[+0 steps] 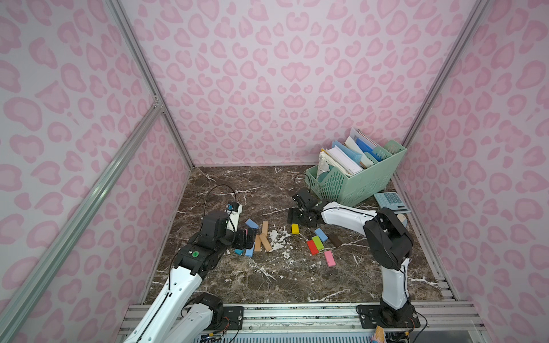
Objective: Assemble the number 8 with building blocks
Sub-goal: Adjust the building block at the center of the board, then assemble the building block at the center of the board.
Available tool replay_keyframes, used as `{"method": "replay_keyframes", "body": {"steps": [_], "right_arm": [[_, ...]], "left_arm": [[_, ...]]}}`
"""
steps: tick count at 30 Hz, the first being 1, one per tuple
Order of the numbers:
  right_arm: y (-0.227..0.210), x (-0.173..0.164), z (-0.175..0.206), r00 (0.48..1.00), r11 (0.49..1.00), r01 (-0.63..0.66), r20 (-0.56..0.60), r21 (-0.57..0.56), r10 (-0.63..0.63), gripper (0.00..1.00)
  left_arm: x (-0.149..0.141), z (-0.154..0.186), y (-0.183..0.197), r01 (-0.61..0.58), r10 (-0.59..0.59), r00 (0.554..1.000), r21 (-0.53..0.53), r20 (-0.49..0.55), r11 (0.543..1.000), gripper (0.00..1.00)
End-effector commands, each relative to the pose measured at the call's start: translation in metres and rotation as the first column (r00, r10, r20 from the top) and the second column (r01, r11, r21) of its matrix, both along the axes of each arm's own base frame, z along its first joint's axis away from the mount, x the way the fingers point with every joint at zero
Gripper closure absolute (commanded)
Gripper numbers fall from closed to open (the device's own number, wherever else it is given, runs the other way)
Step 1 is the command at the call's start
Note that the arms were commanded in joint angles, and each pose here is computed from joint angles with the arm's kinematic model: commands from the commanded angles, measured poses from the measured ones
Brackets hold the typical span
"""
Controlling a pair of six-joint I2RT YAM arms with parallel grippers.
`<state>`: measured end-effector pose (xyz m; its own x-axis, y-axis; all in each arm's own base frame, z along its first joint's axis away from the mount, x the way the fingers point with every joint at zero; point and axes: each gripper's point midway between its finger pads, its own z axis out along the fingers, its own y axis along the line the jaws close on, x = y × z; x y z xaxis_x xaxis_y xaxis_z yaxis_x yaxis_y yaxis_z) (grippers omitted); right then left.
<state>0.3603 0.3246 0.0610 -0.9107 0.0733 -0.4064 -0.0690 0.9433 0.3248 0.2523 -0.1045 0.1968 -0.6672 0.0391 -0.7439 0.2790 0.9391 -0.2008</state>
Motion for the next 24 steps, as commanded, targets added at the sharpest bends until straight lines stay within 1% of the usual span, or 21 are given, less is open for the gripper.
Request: {"method": "replay_keyframes", "body": {"steps": [1, 2, 3, 7, 10, 13, 17, 20, 24], "right_arm": [[-0.005, -0.002, 0.027, 0.999, 1.0, -0.023, 0.049, -0.011, 0.024, 0.14], [-0.007, -0.004, 0.036, 0.997, 0.999, -0.034, 0.065, -0.015, 0.035, 0.14], [-0.017, -0.012, 0.032, 0.998, 0.998, -0.042, 0.053, -0.045, 0.044, 0.14], [-0.046, -0.032, 0.039, 0.994, 0.989, -0.072, 0.071, -0.127, 0.082, 0.18], [-0.07, -0.049, 0.037, 0.991, 0.977, -0.103, 0.066, -0.186, 0.117, 0.21], [-0.096, -0.06, 0.027, 0.991, 0.968, -0.114, 0.047, -0.222, 0.127, 0.26], [-0.121, -0.057, 0.021, 0.987, 0.956, -0.144, 0.037, -0.254, 0.159, 0.33], [-0.126, -0.051, 0.02, 0.976, 0.937, -0.194, 0.038, -0.29, 0.213, 0.36], [-0.129, -0.042, 0.016, 0.967, 0.91, -0.224, 0.034, -0.348, 0.251, 0.43]], "left_arm": [[0.001, 0.001, -0.001, 0.003, -0.003, 1.0, -0.003, 0.006, 1.0, 0.02], [0.001, 0.001, -0.001, 0.002, -0.002, 1.0, -0.003, 0.007, 1.0, 0.02], [0.001, 0.002, -0.001, 0.003, -0.003, 1.0, -0.004, 0.008, 1.0, 0.02], [0.001, 0.002, -0.001, 0.006, -0.006, 1.0, -0.005, 0.006, 1.0, 0.02], [0.0, 0.001, -0.002, 0.008, -0.008, 1.0, -0.007, 0.005, 1.0, 0.02], [0.0, 0.002, -0.003, 0.012, -0.012, 1.0, -0.011, 0.007, 1.0, 0.02], [0.0, 0.002, -0.003, 0.014, -0.014, 1.0, -0.013, 0.008, 1.0, 0.02], [0.0, 0.003, -0.003, 0.017, -0.017, 1.0, -0.013, 0.008, 1.0, 0.02], [0.0, 0.003, -0.003, 0.016, -0.016, 1.0, -0.012, 0.009, 1.0, 0.02]]}}
